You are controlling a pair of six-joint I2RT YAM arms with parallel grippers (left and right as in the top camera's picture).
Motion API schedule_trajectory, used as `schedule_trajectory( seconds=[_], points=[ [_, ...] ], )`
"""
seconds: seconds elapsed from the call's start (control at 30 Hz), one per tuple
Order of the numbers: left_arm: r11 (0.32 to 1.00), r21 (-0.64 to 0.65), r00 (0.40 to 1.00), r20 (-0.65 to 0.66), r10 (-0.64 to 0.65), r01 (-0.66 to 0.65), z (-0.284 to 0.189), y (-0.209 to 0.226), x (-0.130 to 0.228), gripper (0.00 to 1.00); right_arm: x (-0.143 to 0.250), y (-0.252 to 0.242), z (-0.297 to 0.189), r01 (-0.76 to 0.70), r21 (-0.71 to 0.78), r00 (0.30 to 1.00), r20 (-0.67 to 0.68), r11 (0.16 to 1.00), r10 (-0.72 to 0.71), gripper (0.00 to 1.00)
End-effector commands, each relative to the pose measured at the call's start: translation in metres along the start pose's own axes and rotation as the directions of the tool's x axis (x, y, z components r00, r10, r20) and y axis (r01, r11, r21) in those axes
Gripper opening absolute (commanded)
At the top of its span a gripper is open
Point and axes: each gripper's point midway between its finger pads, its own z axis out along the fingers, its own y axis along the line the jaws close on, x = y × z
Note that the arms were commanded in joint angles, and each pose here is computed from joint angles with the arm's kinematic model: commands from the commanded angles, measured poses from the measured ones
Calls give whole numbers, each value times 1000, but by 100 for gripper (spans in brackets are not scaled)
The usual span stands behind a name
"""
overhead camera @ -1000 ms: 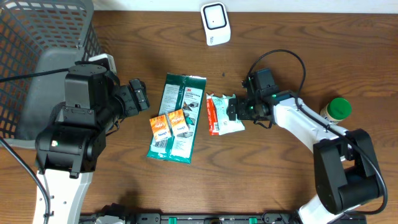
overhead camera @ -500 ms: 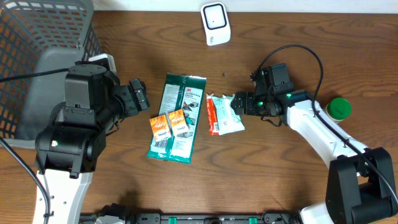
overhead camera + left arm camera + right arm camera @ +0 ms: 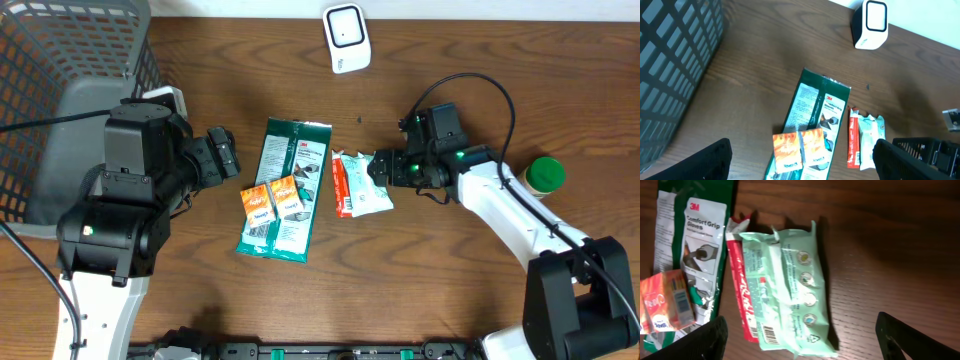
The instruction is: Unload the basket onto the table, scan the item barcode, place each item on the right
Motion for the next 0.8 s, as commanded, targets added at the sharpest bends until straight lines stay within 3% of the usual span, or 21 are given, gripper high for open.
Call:
schedule_trajectory(
  seconds=[0.0, 0.47, 0.77],
  points=[
    [1000, -11, 1000, 20, 1, 0, -4, 2, -5, 90, -2, 11, -1, 18, 15, 1000, 23, 1000, -18, 90],
    [1000, -11, 1000, 20, 1, 0, -4, 2, -5, 90, -4, 8, 3, 51, 152, 995, 74, 987, -63, 90],
    [1000, -11, 1000, 20, 1, 0, -4, 2, -5, 90, -3, 6, 15, 57, 160, 995, 66, 986, -68, 86]
  ],
)
